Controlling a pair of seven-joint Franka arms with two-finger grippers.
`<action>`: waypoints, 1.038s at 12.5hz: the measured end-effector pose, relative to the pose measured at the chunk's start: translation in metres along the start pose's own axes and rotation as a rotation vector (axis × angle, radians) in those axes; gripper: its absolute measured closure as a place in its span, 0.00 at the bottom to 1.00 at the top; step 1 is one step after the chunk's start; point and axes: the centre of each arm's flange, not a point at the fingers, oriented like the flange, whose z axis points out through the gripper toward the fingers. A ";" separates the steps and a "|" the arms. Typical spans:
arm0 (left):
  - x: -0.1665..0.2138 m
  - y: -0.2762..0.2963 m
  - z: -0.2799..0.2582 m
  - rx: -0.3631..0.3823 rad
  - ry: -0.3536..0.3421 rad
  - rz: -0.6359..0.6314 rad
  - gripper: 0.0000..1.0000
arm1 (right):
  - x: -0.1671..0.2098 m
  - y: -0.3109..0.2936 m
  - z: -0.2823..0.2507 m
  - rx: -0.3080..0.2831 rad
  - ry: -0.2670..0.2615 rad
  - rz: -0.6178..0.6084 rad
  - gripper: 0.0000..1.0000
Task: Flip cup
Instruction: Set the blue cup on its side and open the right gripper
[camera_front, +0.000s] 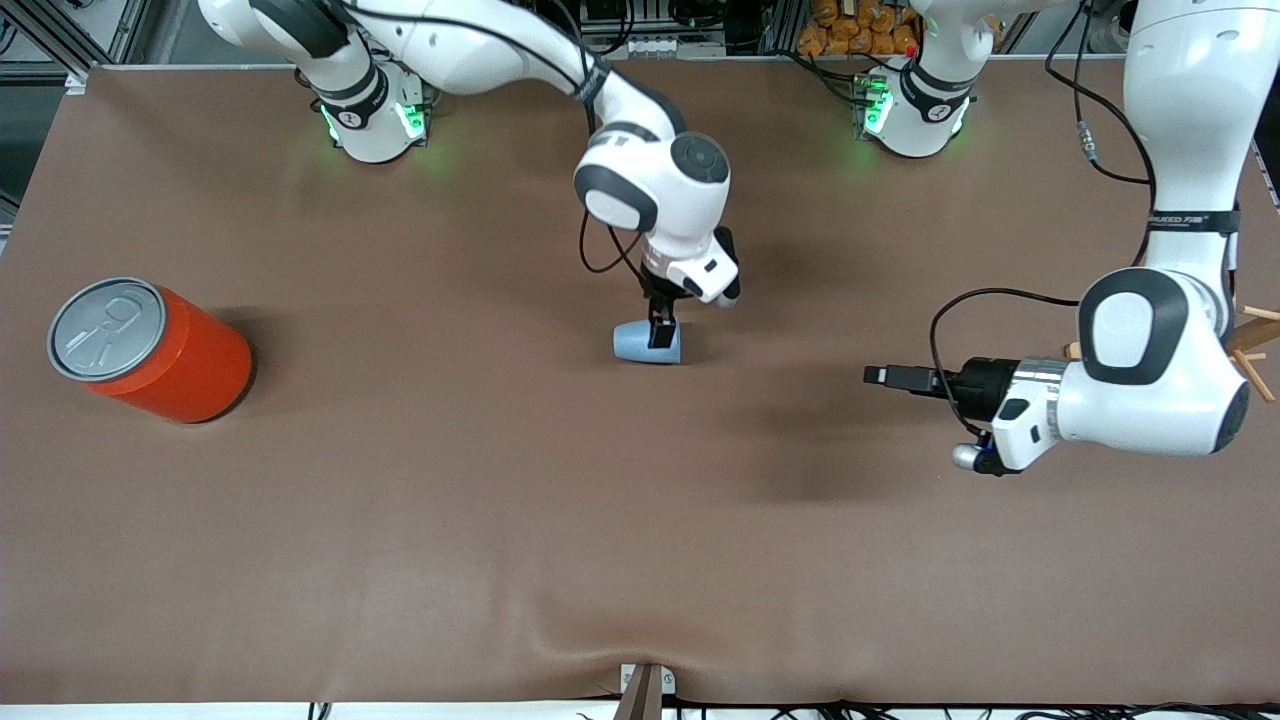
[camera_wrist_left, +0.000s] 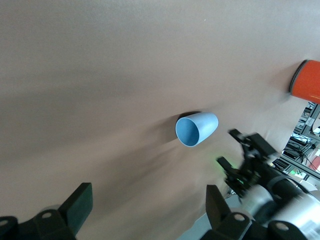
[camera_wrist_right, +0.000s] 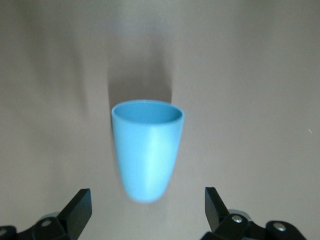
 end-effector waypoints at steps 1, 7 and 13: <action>0.000 -0.001 0.006 0.001 -0.007 -0.003 0.00 | -0.010 0.003 -0.018 0.004 -0.017 0.016 0.00; -0.001 0.006 0.043 -0.012 -0.022 -0.010 0.00 | -0.156 0.110 -0.048 0.082 -0.061 0.284 0.00; 0.001 0.027 0.105 -0.135 0.028 -0.070 0.00 | -0.348 0.211 -0.035 0.171 -0.035 0.639 0.00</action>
